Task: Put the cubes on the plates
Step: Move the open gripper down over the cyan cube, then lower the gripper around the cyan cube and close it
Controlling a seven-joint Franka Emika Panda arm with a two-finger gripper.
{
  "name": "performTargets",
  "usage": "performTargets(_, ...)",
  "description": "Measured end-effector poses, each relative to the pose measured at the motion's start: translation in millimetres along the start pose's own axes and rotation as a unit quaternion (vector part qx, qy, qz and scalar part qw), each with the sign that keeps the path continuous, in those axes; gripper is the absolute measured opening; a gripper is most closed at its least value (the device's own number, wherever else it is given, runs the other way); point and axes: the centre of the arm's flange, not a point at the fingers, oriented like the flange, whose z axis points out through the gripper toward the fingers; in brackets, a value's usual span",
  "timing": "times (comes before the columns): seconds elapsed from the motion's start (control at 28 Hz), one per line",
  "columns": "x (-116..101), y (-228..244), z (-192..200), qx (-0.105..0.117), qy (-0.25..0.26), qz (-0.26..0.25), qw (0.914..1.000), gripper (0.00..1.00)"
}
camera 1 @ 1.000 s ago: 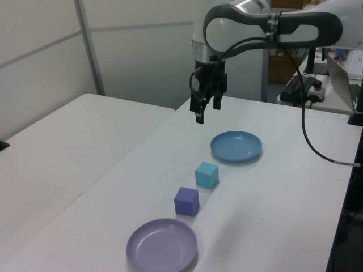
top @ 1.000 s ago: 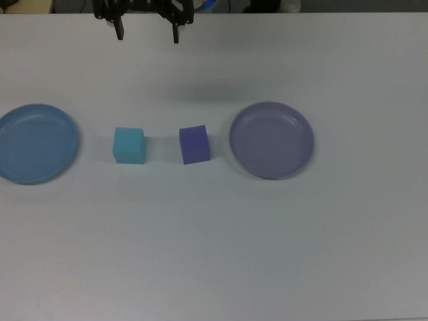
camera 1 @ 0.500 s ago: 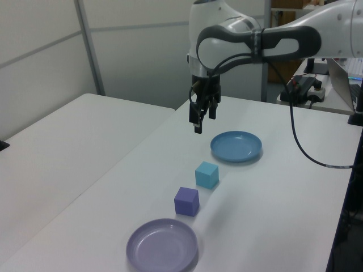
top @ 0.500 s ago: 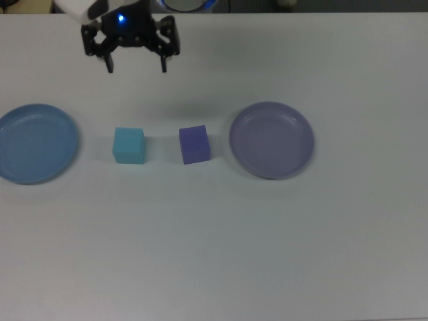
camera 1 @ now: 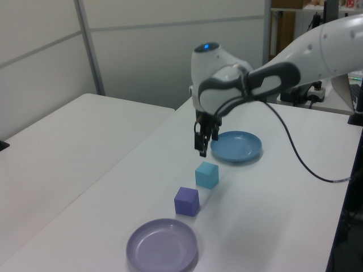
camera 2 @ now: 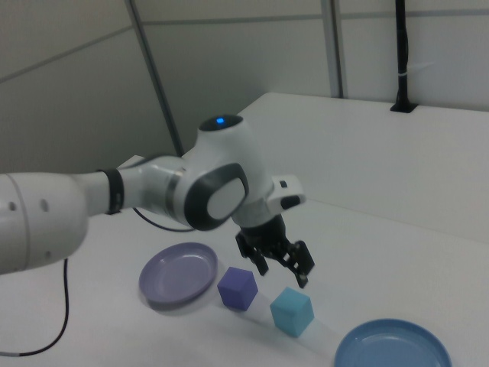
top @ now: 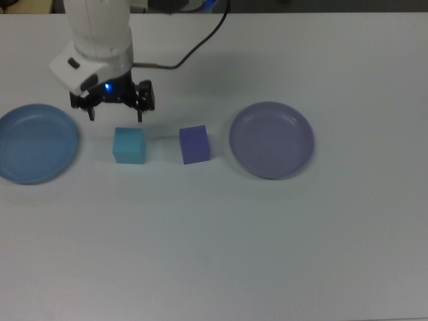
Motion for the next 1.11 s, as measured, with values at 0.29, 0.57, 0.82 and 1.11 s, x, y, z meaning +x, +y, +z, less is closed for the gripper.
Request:
performTargets(0.29,10,-1,48,-0.025,-0.007,-0.005,0.9996,1.0)
performTargets(0.57,12,-3,66,-0.03,-0.013,-0.009,0.9994,1.0)
performTargets(0.82,11,-8,69,-0.029,-0.016,-0.012,0.9994,1.0)
performTargets(1.11,9,-6,66,-0.024,-0.015,-0.002,0.9996,1.0)
